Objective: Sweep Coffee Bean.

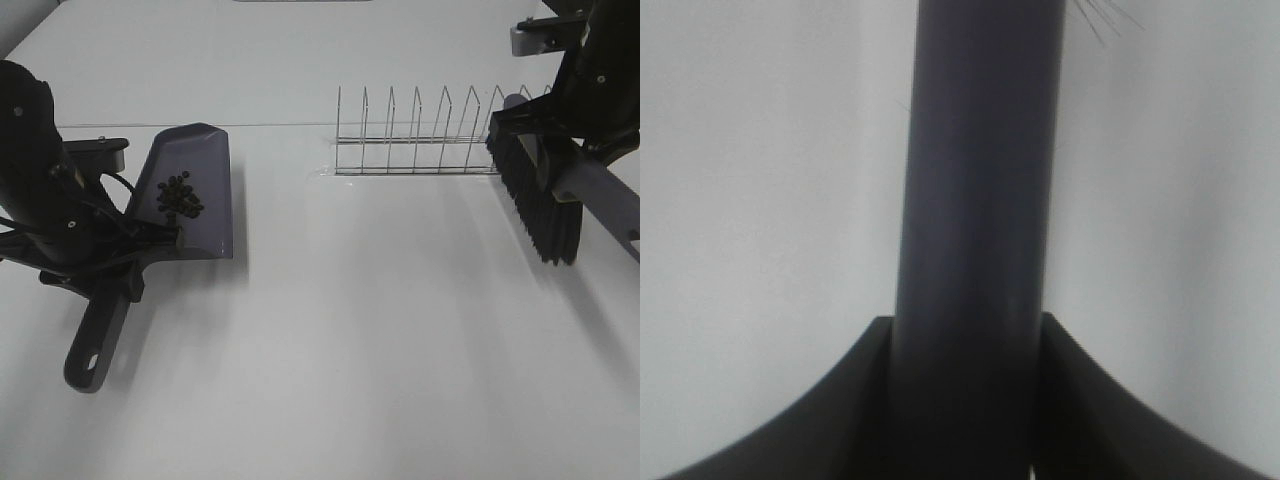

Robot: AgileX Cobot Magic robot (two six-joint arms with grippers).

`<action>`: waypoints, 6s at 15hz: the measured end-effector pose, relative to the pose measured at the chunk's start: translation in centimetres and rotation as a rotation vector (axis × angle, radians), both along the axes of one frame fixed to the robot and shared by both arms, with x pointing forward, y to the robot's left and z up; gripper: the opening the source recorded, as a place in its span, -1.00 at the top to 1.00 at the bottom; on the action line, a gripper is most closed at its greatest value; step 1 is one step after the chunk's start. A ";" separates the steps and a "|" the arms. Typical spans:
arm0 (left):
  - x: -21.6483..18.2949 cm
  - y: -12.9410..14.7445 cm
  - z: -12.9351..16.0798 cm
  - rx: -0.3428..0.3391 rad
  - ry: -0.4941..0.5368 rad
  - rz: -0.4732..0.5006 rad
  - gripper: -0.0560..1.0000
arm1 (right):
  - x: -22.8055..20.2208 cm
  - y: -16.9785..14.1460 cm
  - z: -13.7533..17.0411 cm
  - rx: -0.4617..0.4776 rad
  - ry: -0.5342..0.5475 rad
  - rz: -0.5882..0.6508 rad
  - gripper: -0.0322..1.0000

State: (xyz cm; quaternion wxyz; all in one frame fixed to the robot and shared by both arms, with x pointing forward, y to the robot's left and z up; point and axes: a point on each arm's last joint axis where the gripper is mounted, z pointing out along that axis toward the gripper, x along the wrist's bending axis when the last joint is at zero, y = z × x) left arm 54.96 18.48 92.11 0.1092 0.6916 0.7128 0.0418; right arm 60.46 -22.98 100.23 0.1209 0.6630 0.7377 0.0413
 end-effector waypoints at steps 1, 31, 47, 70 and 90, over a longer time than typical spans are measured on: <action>0.0 0.0 0.0 0.000 0.000 0.000 0.23 | 0.2 0.0 -0.5 -0.002 0.006 0.002 0.20; 0.0 0.0 0.0 0.005 -0.008 -0.041 0.23 | 11.0 0.2 -4.5 -0.014 -0.123 0.003 0.20; -0.2 -1.5 0.1 -0.021 -0.037 -0.068 0.23 | 8.4 0.2 2.4 0.079 -0.145 -0.069 -0.75; -3.8 -1.6 8.2 -0.015 -0.146 -0.116 -0.44 | 1.8 2.1 9.7 0.074 -0.147 0.011 -0.72; -26.5 10.2 14.7 -0.035 -0.568 -0.264 -0.44 | -30.3 -6.4 4.4 0.074 -0.254 0.081 -0.69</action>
